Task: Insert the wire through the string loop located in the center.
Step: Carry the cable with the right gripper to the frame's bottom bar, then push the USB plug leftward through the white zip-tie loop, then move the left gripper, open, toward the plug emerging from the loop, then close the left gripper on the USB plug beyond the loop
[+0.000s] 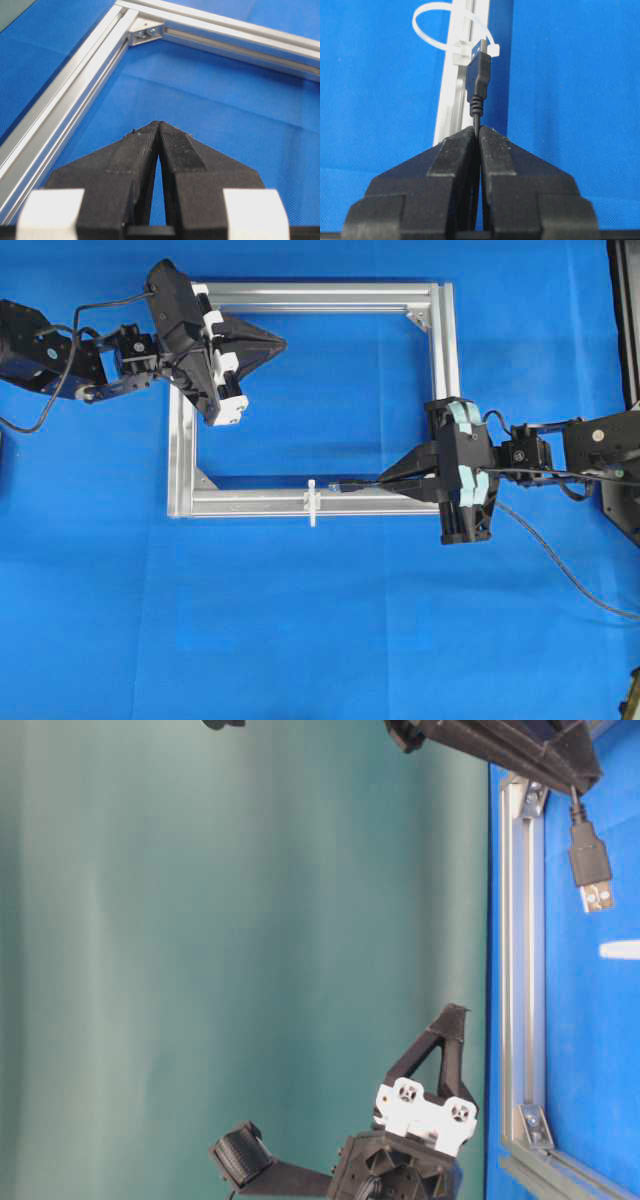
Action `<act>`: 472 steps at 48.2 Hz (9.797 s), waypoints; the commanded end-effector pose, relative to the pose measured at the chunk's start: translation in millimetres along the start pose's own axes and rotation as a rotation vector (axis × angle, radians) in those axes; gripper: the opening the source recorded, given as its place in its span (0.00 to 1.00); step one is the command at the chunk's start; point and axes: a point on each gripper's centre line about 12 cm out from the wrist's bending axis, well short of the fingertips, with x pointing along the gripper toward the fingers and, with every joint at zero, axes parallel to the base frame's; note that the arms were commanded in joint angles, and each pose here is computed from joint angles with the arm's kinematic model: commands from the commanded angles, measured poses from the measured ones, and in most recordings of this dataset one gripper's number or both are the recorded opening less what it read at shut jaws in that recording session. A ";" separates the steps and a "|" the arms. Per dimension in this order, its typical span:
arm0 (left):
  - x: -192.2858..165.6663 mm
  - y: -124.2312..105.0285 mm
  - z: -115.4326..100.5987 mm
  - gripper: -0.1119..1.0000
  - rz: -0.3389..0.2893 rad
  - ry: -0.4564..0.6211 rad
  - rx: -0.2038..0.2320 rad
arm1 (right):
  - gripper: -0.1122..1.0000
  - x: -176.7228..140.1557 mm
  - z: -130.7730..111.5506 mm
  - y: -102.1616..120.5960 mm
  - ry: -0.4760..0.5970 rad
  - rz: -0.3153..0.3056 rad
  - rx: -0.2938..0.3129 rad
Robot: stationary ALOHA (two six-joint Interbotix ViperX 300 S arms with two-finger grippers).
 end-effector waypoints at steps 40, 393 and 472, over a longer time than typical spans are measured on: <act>-2.6 -1.7 14.3 0.10 -0.006 -0.044 0.002 | 0.08 -1.3 7.7 0.1 -0.031 0.001 0.002; -26.4 -147.4 -36.5 0.92 -0.376 0.177 -0.003 | 0.08 75.6 37.3 2.9 -0.066 0.003 -0.002; -21.7 -138.7 -38.0 0.18 -0.345 0.221 -0.003 | 0.34 75.8 38.0 2.5 -0.068 0.002 -0.008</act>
